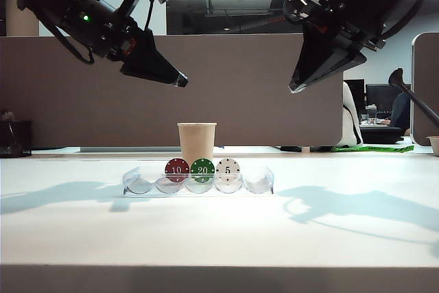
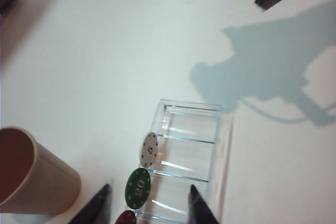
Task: Pick up the chip with the greater value and put it into the paper cup.
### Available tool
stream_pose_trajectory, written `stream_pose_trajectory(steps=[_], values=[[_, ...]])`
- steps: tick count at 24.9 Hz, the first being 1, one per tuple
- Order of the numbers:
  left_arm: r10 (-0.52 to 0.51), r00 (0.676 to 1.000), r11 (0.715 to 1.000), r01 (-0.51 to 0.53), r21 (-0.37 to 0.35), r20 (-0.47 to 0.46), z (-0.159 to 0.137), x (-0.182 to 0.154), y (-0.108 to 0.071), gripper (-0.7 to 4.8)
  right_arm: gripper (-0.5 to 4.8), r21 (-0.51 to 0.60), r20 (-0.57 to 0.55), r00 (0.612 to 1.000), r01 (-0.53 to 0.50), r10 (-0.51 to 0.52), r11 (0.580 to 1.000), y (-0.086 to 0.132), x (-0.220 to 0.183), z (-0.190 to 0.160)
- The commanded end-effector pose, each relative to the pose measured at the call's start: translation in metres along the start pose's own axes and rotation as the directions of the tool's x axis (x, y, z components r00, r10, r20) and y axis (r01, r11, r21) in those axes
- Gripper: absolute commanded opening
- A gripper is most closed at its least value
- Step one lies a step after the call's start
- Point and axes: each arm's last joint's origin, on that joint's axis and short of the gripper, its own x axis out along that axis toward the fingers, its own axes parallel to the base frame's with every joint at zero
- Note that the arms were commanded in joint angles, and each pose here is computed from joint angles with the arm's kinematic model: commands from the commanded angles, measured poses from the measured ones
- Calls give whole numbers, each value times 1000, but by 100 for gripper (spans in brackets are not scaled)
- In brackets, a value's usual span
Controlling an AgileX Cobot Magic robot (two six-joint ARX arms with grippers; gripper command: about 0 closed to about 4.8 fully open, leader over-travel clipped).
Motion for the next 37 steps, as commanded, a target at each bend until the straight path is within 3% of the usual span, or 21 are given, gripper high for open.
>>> stream_pose_trajectory(steps=[1, 15, 25, 30, 37], values=[[-46, 999, 998, 45, -35, -9, 4, 0, 2, 184, -6, -6, 21, 1000, -1, 1, 1000, 0, -1, 2], [-72, 997, 996, 72, -47, 6, 20, 1, 20, 189, -5, -9, 36, 999, 0, 0, 1000, 0, -1, 4], [-181, 983, 970, 174, -170, -24, -9, 28, 18, 189, -5, -9, 36, 999, 1, 0, 1000, 0, -1, 3], [-179, 983, 970, 171, -171, -36, -9, 30, 18, 189, -6, -10, 36, 999, 1, 0, 1000, 0, -1, 3], [-152, 976, 984, 134, -121, -157, 2, 30, 21, 187, -6, -8, 36, 999, 0, 0, 1000, 0, -1, 3]])
